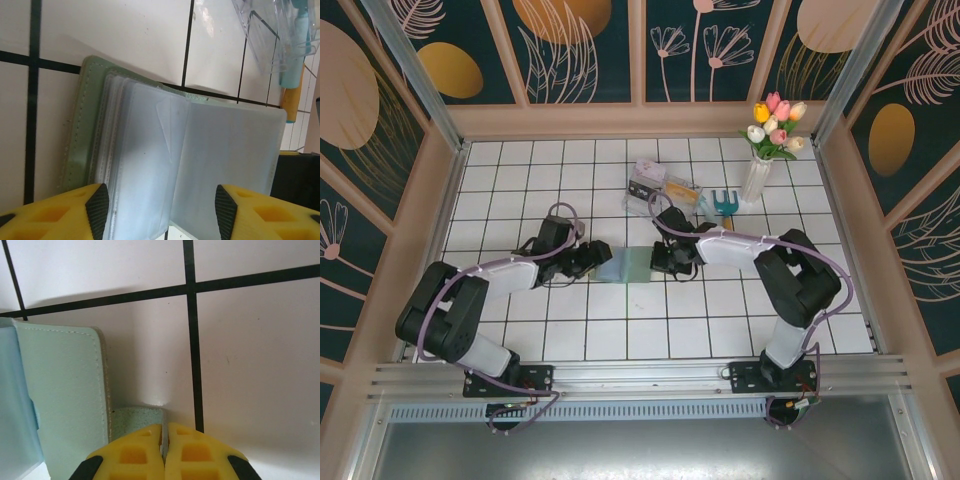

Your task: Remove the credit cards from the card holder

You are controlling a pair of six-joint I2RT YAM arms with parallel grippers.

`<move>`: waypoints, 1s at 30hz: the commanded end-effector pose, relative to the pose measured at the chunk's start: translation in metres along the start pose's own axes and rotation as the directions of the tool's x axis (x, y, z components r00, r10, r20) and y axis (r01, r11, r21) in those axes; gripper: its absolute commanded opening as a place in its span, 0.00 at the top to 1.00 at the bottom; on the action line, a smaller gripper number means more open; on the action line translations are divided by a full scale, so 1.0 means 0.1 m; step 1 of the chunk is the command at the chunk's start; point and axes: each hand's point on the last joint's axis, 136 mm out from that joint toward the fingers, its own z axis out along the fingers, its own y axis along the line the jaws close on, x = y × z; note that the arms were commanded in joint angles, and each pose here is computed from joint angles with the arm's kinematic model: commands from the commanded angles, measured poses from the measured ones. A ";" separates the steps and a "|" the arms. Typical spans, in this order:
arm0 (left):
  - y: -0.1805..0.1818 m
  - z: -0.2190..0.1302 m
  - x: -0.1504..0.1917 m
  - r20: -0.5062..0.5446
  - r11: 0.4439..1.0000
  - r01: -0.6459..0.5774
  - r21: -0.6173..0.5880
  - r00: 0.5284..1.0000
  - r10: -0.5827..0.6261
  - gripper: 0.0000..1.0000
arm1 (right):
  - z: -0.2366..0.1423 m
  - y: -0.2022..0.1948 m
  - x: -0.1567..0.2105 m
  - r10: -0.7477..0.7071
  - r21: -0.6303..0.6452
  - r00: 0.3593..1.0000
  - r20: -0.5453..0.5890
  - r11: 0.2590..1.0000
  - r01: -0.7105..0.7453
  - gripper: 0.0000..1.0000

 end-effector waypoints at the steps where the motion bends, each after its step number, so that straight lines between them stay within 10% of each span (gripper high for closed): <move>1: -0.10 0.04 0.02 -0.028 1.000 -0.017 0.024 0.999 0.018 0.44 | 0.05 -0.06 -0.01 0.019 0.022 1.000 -0.007 1.000 -0.019 0.96; 30: 0.00 0.16 0.14 -0.094 0.996 -0.071 -0.055 0.993 0.066 0.38 | 0.07 0.00 -0.03 0.018 0.002 1.000 -0.013 1.000 -0.018 0.96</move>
